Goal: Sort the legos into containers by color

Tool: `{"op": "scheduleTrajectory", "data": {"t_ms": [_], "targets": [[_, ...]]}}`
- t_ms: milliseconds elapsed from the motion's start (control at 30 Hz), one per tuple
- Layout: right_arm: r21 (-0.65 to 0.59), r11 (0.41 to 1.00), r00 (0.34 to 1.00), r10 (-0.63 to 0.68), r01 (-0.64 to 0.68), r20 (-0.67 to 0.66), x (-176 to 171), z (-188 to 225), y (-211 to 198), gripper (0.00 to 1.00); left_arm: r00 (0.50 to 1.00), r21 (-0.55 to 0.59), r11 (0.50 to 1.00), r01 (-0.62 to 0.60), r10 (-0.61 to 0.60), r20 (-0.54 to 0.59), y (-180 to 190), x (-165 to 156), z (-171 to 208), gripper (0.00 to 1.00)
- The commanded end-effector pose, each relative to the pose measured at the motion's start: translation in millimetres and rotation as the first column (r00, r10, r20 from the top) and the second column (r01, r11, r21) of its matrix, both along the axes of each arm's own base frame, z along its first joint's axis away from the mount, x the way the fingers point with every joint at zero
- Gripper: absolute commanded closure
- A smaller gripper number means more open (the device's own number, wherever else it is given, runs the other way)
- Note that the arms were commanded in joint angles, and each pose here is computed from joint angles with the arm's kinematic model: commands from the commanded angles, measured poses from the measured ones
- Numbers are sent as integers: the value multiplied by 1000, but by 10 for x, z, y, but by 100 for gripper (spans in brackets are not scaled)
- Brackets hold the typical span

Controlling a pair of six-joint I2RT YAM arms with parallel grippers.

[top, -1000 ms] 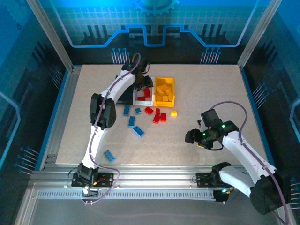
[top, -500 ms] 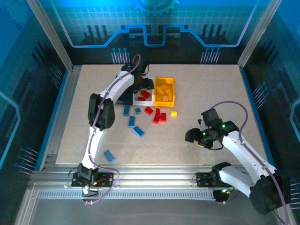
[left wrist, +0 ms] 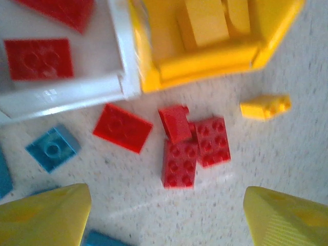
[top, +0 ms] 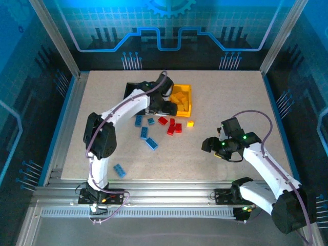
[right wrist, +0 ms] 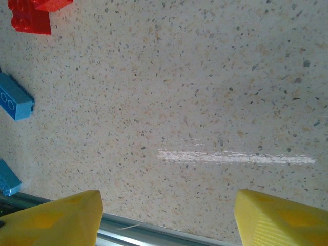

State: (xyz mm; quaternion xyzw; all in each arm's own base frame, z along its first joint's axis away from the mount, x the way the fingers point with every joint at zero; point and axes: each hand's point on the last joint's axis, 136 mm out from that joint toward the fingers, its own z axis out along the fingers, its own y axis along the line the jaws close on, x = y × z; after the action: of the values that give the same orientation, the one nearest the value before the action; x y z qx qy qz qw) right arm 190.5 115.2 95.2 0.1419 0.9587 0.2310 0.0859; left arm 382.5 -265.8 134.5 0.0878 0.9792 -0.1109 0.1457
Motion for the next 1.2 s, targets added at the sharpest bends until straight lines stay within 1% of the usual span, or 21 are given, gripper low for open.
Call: {"op": "scheduleTrajectory", "data": {"t_ms": [0,167,333,500,667,967,1000,1167], "targets": [[27,1000,999,-15,15,-31,1,-29,21,30,995,69,993,99,-99,-5,-14,-261,-130,20],[21,1000,999,3,-2,-51,-9,-7,26,30,993,63,992,113,-110,-50,-123,-511,-409,20],[4,999,997,35,-35,-71,-37,30,15,30,987,98,984,148,-140,-82,-214,-573,-664,21],[-3,999,997,41,-41,-72,-59,71,1,30,983,126,978,169,-157,-98,-243,-507,-837,24],[0,1000,997,20,-20,-76,-93,45,-10,30,978,144,971,189,-172,-117,-283,-442,-960,27],[-1,1000,996,0,0,-85,-166,-22,-38,30,979,149,974,171,-152,-133,-215,-248,-1079,34],[-1,1000,996,-1,1,-87,-175,-28,-40,30,979,150,974,172,-152,-135,-211,-230,-1091,35],[-8,1000,996,5,-6,-84,-181,-26,-50,30,975,148,972,181,-158,-153,-248,-213,-1150,48]]}}
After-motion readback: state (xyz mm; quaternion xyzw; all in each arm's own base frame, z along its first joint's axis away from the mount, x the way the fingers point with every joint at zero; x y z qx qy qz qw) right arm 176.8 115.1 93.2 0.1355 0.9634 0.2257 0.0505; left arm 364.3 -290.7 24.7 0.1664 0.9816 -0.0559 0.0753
